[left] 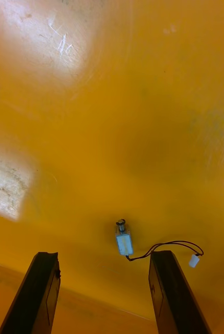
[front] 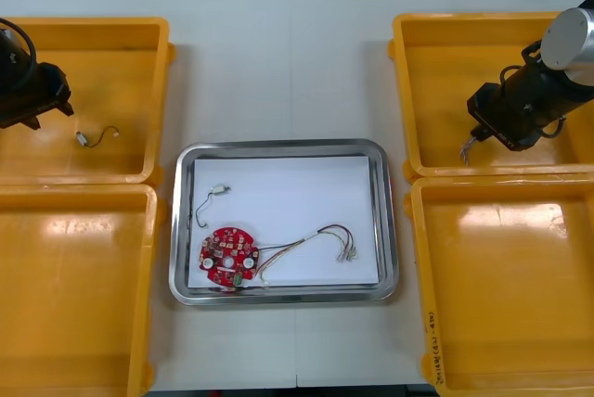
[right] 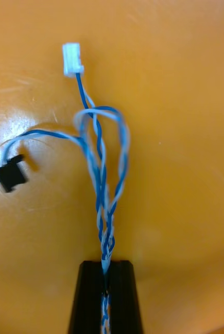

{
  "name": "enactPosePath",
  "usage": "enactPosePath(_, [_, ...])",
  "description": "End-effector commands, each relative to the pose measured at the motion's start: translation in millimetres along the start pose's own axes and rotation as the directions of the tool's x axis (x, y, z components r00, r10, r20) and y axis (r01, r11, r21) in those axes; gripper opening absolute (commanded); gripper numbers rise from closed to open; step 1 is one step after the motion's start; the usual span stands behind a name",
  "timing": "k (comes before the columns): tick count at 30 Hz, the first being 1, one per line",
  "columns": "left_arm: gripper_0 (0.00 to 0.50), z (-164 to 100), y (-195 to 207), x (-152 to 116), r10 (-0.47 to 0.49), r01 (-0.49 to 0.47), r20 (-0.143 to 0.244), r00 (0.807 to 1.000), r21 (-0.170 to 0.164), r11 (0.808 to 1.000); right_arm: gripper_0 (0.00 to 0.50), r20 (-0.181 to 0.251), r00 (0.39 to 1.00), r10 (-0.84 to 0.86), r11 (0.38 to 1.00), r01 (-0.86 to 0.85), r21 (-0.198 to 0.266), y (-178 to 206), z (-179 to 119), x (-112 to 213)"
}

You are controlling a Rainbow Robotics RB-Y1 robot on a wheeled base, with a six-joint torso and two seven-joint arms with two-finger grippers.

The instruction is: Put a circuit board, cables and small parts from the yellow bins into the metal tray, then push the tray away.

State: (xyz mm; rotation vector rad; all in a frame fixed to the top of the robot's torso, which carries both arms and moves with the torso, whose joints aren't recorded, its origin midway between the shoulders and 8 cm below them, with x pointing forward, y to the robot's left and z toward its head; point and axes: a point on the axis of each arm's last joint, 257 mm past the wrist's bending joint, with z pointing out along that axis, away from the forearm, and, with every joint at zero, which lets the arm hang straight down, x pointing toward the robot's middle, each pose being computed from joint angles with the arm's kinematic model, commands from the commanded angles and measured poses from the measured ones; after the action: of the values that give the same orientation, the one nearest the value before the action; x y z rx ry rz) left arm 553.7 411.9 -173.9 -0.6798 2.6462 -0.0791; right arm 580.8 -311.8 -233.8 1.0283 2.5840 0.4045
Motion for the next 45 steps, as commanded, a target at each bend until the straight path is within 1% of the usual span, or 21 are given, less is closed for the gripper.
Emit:
enactPosePath(1, [0.5, -6.9, -22.2, -9.3, 0.055, -0.057, 0.035, 0.998, 0.035, 0.998, 0.0, 0.013, 1.0, 0.013, 1.0, -0.013, 0.0, 9.6, -2.3, -1.6])
enactPosePath(4, [0.5, 0.2, -23.5, -4.5, 0.053, -0.054, 0.029, 0.998, 0.039, 0.998, 0.0, 0.008, 1.0, 0.013, 1.0, -0.013, -0.015, 14.0, -7.5, -3.3])
enactPosePath(7, [0.5, 9.2, -25.8, 0.0, 0.051, -0.053, 0.029, 0.998, 0.043, 0.998, 0.0, 0.008, 1.0, -0.002, 1.0, 0.002, -0.019, 18.5, -14.2, -5.0])
enactPosePath(9, [0.5, 15.5, -28.0, 1.9, 0.053, -0.054, 0.035, 0.998, 0.048, 0.997, 0.0, 0.027, 0.999, -0.025, 0.999, 0.025, -0.021, 24.3, -22.7, -10.5])
enactPosePath(14, [0.5, 29.7, -28.2, 7.3, 0.048, -0.05, 0.041, 0.998, 0.051, 0.997, 0.0, 0.034, 0.997, -0.069, 0.997, 0.07, -0.025, 37.0, -38.6, -11.8])
enactPosePath(19, [0.5, 39.6, -22.5, 16.4, 0.048, -0.049, 0.025, 0.999, 0.036, 0.998, 0.0, 0.046, 0.986, -0.158, 0.987, 0.159, -0.017, 52.6, -68.7, -9.7])
enactPosePath(23, [0.5, 43.8, -18.0, 20.3, 0.051, -0.052, 0.018, 0.999, 0.027, 0.998, 0.0, 0.053, 0.973, -0.222, 0.974, 0.224, -0.023, 64.2, -86.1, -4.3])
enactPosePath(26, [0.5, 44.9, -17.4, 21.9, 0.053, -0.054, 0.014, 0.998, 0.028, 0.998, 0.0, 0.057, 0.949, -0.309, 0.95, 0.311, -0.028, 72.9, -97.6, 1.6])
enactPosePath(32, [0.5, 54.1, -17.9, 32.4, 0.051, -0.051, -0.005, 0.999, 0.026, 0.998, 0.0, 0.019, 0.882, -0.471, 0.882, 0.471, -0.02, 77.0, -118.1, 17.5])
enactPosePath(34, [0.5, 55.1, -16.6, 32.2, 0.049, -0.049, -0.002, 0.999, 0.024, 0.999, 0.0, 0.008, 0.848, -0.53, 0.848, 0.53, -0.015, 78.0, -124.7, 24.7])
enactPosePath(36, [0.5, 57.6, -19.0, 34.6, 0.048, -0.048, -0.004, 0.999, 0.028, 0.998, 0.0, -0.003, 0.793, -0.61, 0.793, 0.609, -0.01, 79.4, -133.8, 34.9])
enactPosePath(37, [0.5, 58.4, -18.5, 35.2, 0.049, -0.049, -0.004, 0.999, 0.027, 0.998, 0.0, -0.008, 0.781, -0.625, 0.781, 0.625, -0.009, 79.2, -135.8, 37.6])
enactPosePath(39, [0.5, 61.8, -17.9, 37.7, 0.048, -0.048, -0.006, 0.999, 0.028, 0.998, 0.0, -0.03, 0.735, -0.678, 0.735, 0.677, -0.027, 80.7, -143.7, 50.9])
enactPosePath(43, [0.5, 67.5, -19.8, 40.7, 0.043, -0.043, -0.002, 0.999, 0.037, 0.998, 0.0, -0.058, 0.684, -0.727, 0.686, 0.725, -0.064, 84.2, -153.6, 72.7])
enactPosePath(45, [0.5, 68.8, -18.2, 41.8, 0.04, -0.04, -0.004, 0.999, 0.036, 0.999, 0.0, -0.059, 0.66, -0.749, 0.662, 0.746, -0.073, 86.3, -157.9, 80.1])
